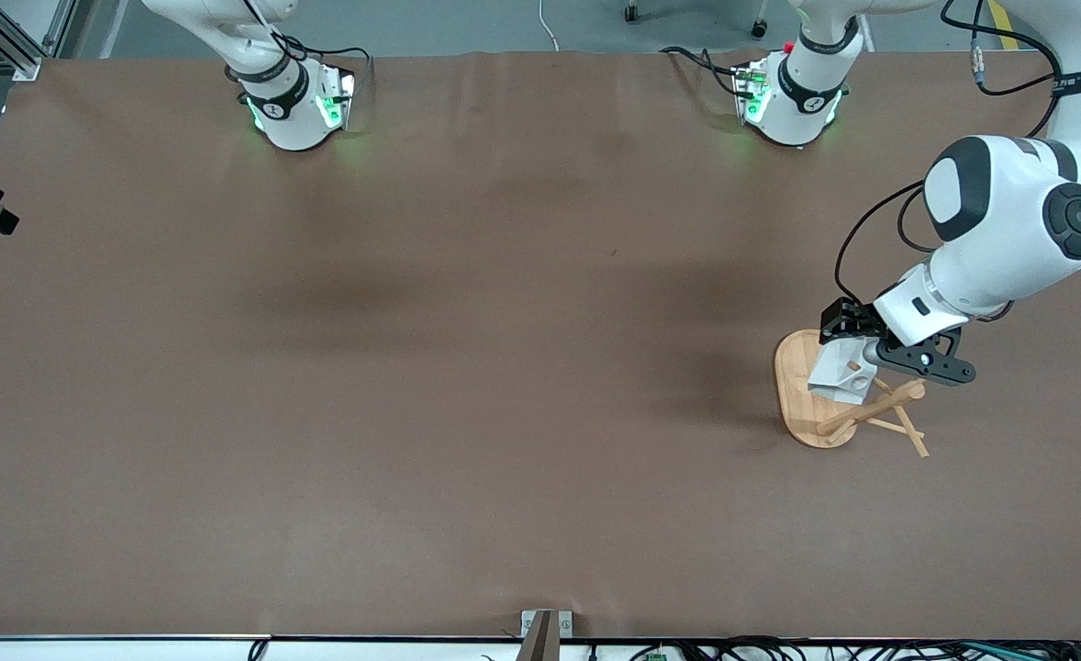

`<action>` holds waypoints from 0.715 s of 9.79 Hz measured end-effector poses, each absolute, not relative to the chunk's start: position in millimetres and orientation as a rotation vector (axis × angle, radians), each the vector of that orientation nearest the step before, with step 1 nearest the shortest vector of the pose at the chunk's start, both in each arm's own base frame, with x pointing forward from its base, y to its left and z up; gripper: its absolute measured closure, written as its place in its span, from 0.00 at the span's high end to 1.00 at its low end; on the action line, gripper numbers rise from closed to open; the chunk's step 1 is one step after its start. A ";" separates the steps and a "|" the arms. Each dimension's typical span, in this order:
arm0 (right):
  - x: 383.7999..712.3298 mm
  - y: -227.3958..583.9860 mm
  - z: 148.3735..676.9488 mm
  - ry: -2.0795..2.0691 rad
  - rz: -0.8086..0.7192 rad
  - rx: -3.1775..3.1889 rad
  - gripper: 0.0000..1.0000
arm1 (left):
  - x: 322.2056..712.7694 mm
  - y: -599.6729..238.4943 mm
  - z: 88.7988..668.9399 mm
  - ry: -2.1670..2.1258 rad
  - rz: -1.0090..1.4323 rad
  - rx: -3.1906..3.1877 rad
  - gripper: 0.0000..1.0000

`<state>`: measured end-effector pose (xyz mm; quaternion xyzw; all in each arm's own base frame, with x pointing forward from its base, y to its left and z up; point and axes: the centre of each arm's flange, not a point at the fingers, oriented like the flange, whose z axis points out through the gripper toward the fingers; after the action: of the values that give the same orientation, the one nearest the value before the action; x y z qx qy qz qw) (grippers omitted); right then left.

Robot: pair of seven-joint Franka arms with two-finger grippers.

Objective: Hang cup on rack
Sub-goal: 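Lower the cup with the left gripper onto a rack peg, then open the left gripper to release the cup on the peg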

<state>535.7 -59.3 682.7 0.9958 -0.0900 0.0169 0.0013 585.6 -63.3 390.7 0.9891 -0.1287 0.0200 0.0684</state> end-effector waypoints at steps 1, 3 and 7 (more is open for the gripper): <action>535.7 -59.3 682.6 -0.283 0.053 3.126 1.00 | 586.2 -63.3 391.5 -0.388 0.065 2.979 0.75; 535.8 -59.4 682.4 -0.283 0.052 3.126 1.00 | 591.2 -64.6 403.9 -0.391 0.099 2.978 0.99; 535.3 -59.9 681.5 -0.284 0.043 3.126 1.00 | 580.6 -75.4 491.8 -0.207 0.005 2.985 1.00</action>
<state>535.3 -59.9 681.5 0.9958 -0.0906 0.0137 0.0013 580.6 -75.4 491.8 0.9948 -0.0690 0.0016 0.0748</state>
